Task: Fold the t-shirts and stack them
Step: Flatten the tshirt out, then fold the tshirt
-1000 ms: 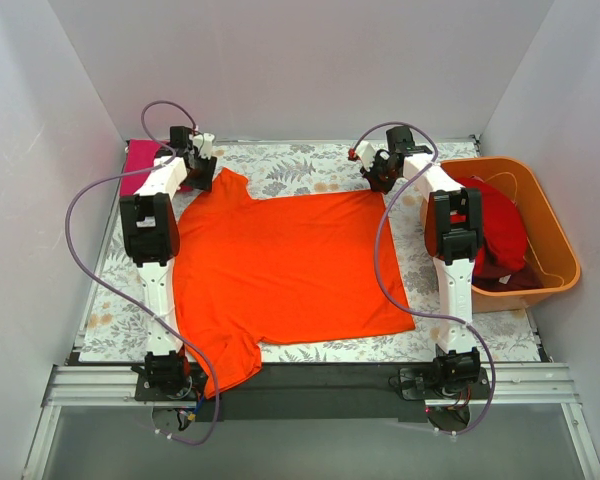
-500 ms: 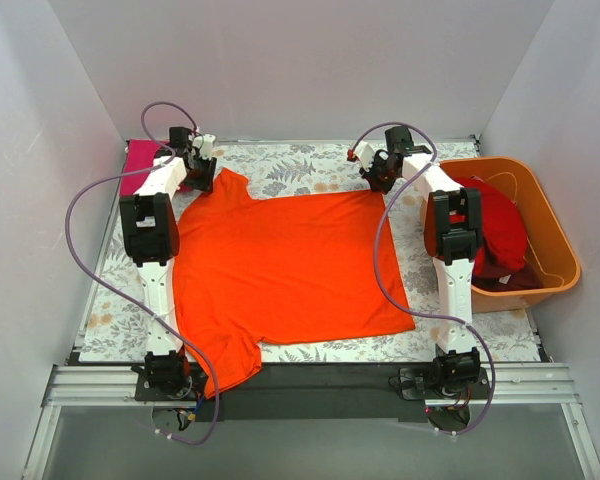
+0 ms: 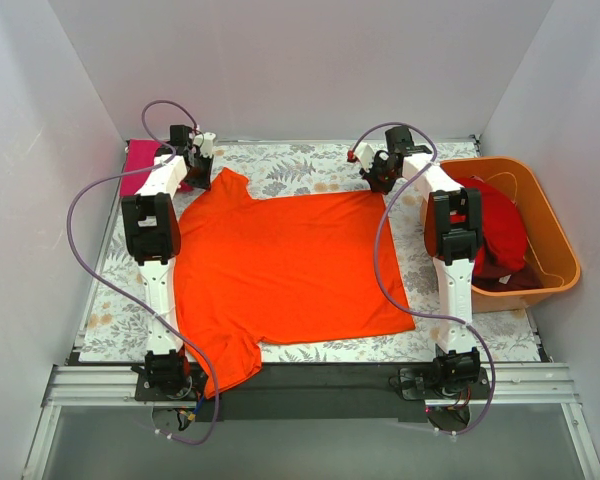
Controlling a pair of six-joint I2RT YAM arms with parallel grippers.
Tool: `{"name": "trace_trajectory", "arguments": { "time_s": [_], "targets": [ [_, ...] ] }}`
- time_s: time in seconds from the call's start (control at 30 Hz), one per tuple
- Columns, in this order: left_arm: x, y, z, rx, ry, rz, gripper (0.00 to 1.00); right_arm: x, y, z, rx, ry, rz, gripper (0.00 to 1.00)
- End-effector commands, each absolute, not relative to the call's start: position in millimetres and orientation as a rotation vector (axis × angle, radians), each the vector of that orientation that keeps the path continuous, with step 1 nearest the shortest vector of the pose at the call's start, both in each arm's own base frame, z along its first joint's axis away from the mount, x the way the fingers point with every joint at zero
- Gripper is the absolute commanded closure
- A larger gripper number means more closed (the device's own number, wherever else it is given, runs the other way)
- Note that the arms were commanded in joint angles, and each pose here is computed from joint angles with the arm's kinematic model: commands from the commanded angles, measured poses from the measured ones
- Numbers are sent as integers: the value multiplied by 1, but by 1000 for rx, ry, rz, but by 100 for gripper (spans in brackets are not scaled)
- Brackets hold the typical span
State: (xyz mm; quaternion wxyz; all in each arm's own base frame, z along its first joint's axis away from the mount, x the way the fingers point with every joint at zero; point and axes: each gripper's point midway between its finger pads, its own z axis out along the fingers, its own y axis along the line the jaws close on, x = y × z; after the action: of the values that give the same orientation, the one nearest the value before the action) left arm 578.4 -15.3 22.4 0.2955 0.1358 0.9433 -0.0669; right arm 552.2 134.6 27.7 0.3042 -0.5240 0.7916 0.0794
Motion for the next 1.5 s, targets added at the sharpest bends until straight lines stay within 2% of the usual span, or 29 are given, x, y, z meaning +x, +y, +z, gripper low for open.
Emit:
{"name": "trace_trajectory", "arguments": {
  "time_s": [0.0,0.2,0.63,0.93,1.47],
  "targets": [
    [583,-21,53,382,2449,-183,100,541,134,54,-1387,2096,241,99],
    [578,-31,119,451,2311,-226,100,543,134,92,-1361,2032,227,99],
    [539,-32,159,502,2235,-268,100,521,130,118,-1381,2002,236,99],
    [486,-26,171,551,2231,-251,100,495,119,129,-1427,1974,230,99],
    [391,-30,167,580,2274,-277,100,438,108,113,-1548,1967,267,99]
  ]
}}
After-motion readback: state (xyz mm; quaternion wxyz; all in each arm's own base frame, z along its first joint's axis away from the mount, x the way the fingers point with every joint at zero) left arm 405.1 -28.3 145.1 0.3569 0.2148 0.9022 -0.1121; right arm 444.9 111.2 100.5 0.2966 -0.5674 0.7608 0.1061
